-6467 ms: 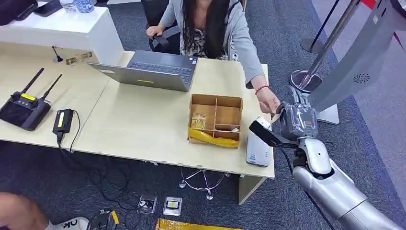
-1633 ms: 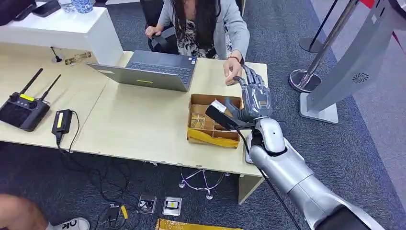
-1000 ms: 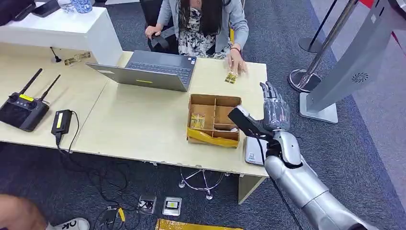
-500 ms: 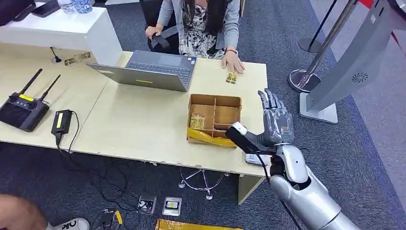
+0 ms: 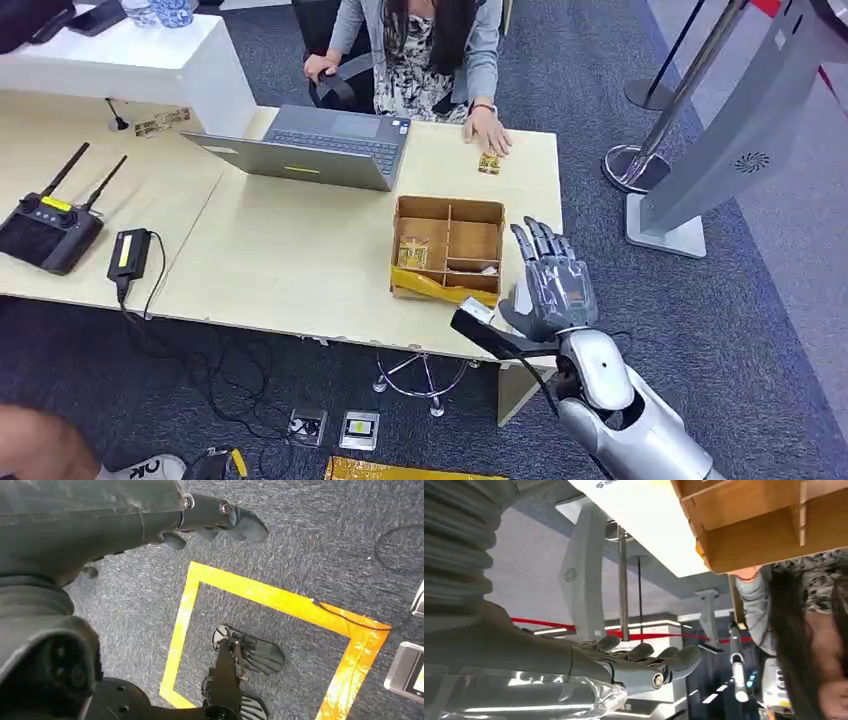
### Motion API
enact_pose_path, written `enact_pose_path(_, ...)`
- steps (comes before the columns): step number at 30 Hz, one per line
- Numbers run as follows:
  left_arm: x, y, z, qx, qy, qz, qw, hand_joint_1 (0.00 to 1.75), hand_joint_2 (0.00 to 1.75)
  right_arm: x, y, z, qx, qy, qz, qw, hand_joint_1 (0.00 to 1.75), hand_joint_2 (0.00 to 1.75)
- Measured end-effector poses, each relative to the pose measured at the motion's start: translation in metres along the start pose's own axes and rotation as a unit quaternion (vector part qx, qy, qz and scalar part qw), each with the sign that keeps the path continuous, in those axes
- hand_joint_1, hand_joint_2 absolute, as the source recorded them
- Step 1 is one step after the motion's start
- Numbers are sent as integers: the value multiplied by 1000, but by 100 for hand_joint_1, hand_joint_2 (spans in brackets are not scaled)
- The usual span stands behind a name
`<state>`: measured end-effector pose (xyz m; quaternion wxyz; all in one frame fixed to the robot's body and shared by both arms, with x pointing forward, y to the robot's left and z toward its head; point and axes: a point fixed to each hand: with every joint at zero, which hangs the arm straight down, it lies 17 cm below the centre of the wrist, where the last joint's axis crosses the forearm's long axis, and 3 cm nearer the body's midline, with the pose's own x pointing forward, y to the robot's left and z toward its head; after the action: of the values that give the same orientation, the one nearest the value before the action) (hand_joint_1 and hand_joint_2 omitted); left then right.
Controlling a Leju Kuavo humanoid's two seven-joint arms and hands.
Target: Pass the card to the sensor for recognition and then transmit it.
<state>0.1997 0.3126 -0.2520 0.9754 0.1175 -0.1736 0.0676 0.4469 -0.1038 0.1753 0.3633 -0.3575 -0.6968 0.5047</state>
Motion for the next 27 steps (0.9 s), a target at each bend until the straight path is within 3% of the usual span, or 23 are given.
enact_pose_path(15,-1,-1,0,1,1,1,1000,0,0,19,25,5,28,-18,-8,999,0,175)
enact_pose_path(27,-2,-2,1,0,3,1,1000,0,0,18,25,-7,19,11,-45,999,0,175)
